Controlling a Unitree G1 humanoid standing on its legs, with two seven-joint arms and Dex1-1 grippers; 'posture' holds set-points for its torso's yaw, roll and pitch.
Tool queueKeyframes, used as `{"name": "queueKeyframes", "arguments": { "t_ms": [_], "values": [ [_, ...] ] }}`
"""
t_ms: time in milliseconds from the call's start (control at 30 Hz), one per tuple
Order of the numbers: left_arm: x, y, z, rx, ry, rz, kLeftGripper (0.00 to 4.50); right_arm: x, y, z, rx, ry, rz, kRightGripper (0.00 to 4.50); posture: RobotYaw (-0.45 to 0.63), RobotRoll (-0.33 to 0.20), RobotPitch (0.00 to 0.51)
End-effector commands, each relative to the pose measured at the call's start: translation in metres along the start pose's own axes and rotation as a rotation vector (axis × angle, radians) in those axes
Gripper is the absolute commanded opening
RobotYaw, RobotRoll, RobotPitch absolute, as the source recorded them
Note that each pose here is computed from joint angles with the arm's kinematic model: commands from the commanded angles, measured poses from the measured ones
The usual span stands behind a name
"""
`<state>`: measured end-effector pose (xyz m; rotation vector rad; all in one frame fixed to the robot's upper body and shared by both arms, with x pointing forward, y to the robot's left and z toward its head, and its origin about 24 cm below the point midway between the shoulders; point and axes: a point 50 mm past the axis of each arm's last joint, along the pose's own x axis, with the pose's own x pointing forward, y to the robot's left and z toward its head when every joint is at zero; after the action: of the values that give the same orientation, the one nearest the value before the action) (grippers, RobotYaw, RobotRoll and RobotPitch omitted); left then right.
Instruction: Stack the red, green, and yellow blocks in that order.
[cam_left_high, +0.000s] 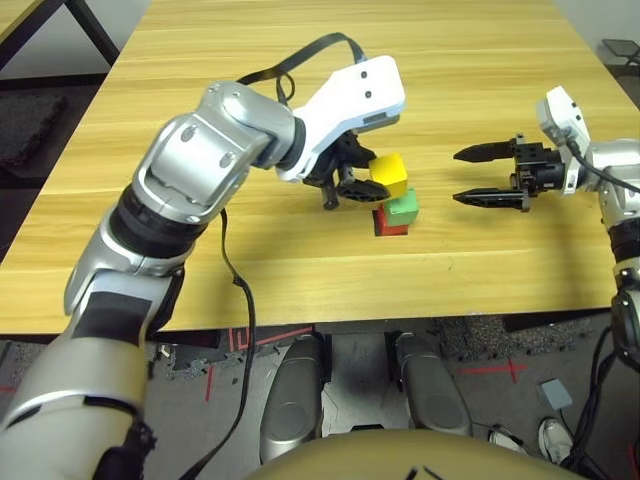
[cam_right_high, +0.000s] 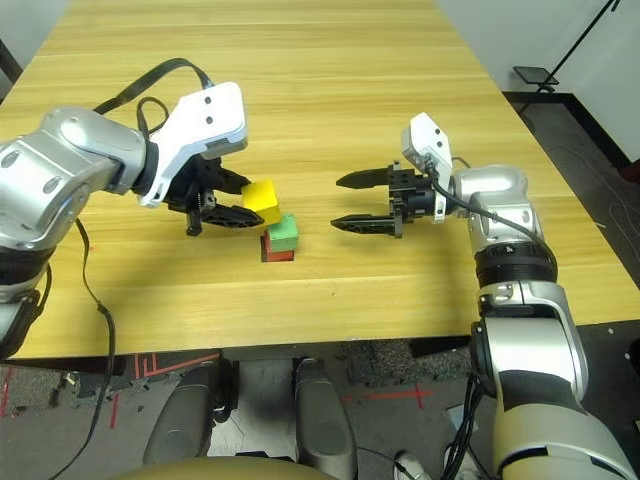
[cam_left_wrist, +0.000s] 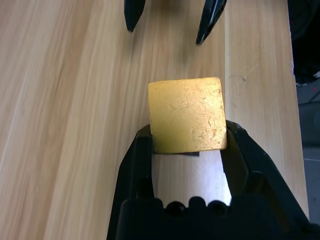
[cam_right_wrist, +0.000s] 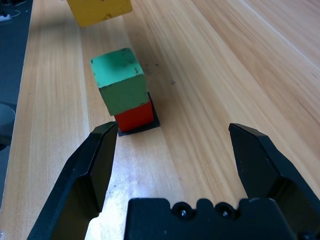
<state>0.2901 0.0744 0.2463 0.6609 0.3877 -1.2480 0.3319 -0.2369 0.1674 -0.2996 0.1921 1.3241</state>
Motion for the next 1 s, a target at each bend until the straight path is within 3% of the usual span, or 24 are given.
{"name": "queueKeyframes", "arguments": {
  "t_ms": [33,300,1000],
  "values": [
    [0.013,-0.002,-0.002,0.012,0.029,-0.031,1.96,-0.004,0.004,-0.003,0.012,-0.017,-0.015,4.5,0.13,0.107,0.175],
    [0.026,-0.002,-0.004,0.02,0.044,-0.056,1.96,-0.008,0.009,-0.005,0.025,-0.017,-0.035,4.5,0.11,0.112,0.184],
    [0.03,0.003,-0.007,0.009,0.05,-0.04,1.96,-0.008,0.011,-0.007,0.039,-0.016,-0.04,4.5,0.11,0.117,0.197]
  ]
}}
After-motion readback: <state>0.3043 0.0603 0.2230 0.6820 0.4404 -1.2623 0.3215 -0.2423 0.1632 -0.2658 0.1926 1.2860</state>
